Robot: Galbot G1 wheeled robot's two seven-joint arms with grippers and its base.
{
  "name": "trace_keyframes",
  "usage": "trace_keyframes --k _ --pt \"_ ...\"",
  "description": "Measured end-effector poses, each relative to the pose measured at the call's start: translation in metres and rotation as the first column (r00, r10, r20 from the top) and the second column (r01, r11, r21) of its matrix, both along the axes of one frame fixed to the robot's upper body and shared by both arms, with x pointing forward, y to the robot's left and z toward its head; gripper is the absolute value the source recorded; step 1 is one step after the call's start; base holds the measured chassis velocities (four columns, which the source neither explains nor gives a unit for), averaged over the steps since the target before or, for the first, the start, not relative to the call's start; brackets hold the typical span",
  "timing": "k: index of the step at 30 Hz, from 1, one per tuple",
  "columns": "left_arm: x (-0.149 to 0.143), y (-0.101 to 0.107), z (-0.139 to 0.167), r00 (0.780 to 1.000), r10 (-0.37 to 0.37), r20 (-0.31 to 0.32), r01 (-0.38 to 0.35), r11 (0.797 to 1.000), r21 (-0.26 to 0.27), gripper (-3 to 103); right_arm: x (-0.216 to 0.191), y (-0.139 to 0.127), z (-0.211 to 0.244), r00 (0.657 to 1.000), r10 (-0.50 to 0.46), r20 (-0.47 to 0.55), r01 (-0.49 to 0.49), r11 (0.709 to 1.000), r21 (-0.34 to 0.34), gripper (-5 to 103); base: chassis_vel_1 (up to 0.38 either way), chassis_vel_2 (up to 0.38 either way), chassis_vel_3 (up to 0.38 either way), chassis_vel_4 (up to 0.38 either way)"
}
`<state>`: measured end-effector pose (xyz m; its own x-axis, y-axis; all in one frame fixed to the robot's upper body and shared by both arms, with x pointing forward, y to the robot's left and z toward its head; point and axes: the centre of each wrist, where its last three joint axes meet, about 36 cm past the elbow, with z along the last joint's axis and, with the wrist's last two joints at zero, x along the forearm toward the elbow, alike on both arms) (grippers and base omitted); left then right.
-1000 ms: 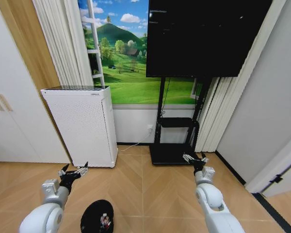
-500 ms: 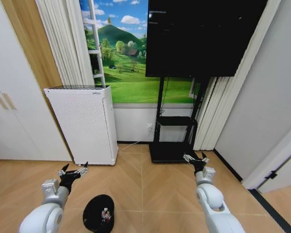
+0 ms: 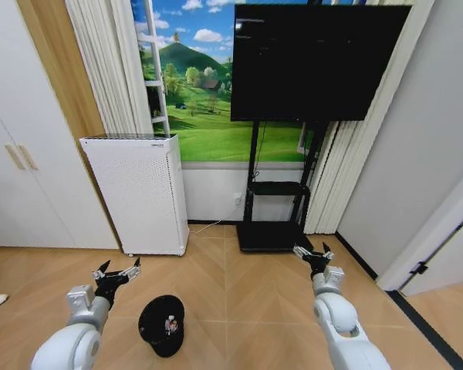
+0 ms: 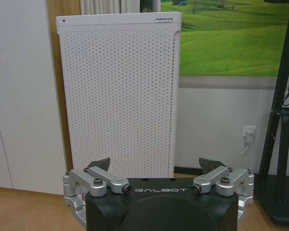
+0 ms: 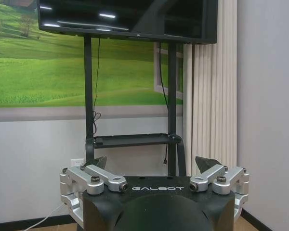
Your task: Pick up the trash bin and place the garbage on the floor into it.
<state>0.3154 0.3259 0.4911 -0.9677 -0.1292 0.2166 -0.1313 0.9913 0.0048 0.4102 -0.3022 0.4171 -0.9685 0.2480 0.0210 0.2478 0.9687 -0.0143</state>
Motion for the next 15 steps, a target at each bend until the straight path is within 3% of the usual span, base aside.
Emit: trace_keyframes --k 15 --pt "-0.0013 -0.0008 -0.0001 1.000 -0.002 0.005 0.002 1.000 0.001 100 -0.0023 -0.0022 0.0002 1.000 -0.005 0.006 0.005 1.000 -0.006 100 0.170 -0.174 -0.177 0.175"
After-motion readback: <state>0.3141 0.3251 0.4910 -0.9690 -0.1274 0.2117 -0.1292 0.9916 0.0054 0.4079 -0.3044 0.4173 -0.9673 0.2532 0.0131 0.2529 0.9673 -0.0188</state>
